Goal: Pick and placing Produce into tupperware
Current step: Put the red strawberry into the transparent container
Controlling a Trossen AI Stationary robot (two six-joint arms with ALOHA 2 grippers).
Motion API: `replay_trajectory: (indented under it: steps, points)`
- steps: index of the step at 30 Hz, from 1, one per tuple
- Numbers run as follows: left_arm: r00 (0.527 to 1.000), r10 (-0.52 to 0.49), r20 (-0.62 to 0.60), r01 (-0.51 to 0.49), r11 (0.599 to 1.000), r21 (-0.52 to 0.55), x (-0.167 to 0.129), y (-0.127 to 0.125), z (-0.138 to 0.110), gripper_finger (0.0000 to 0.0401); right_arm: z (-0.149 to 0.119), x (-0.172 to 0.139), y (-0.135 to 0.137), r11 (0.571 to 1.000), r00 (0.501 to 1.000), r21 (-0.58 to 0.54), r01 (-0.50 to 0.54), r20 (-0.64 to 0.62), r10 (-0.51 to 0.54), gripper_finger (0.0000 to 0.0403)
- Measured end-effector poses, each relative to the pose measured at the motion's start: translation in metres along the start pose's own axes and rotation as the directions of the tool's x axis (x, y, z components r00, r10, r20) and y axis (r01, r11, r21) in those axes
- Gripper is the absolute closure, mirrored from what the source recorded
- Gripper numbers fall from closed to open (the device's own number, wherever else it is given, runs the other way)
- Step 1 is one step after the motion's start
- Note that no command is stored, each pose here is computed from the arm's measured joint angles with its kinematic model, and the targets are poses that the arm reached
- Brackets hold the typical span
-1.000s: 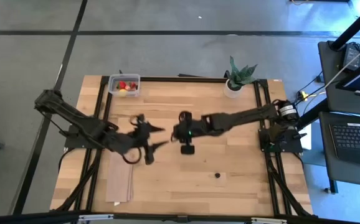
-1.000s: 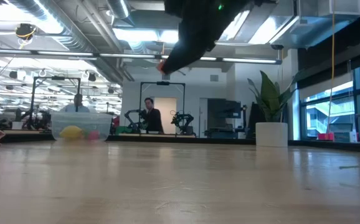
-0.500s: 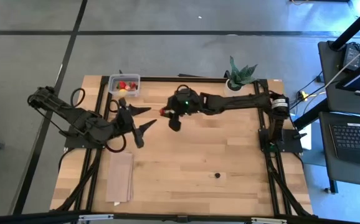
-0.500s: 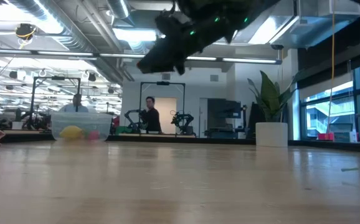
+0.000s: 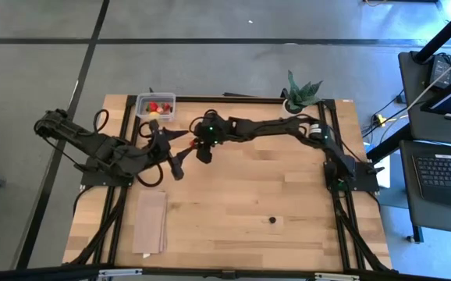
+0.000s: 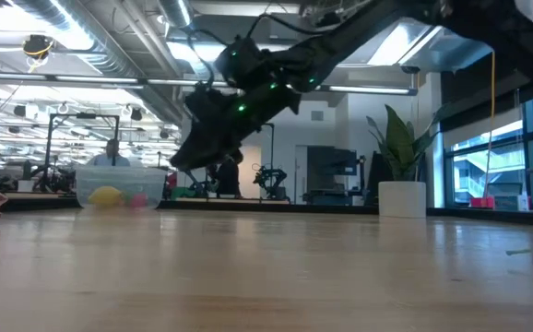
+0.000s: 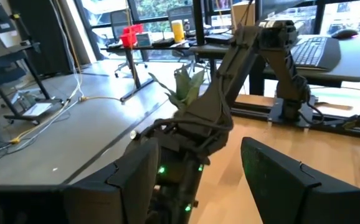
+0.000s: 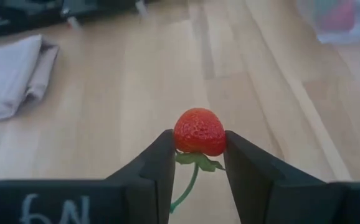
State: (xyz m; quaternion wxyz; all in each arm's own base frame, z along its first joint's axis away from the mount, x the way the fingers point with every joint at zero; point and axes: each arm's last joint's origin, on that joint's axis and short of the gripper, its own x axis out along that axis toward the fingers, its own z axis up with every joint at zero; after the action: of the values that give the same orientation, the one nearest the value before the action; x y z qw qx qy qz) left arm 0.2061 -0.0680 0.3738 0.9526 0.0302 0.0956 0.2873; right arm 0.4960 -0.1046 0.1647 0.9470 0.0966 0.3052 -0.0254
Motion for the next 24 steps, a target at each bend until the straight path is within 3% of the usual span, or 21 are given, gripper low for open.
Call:
replay_trajectory:
  steps: [10, 24]
  points:
    - [1.000, 0.001, -0.009, -0.001, 1.000, 0.003, 0.002, 0.002, -0.001, 0.0177, -0.017, 0.018, -0.017, 0.999, 0.990, 0.042, 0.034, -0.137, -0.028, 0.0273]
    - [1.000, -0.007, -0.016, 0.007, 1.000, 0.012, 0.002, 0.002, -0.002, 0.0177, -0.017, 0.017, -0.019, 0.998, 0.988, 0.046, 0.043, -0.150, -0.036, 0.0209]
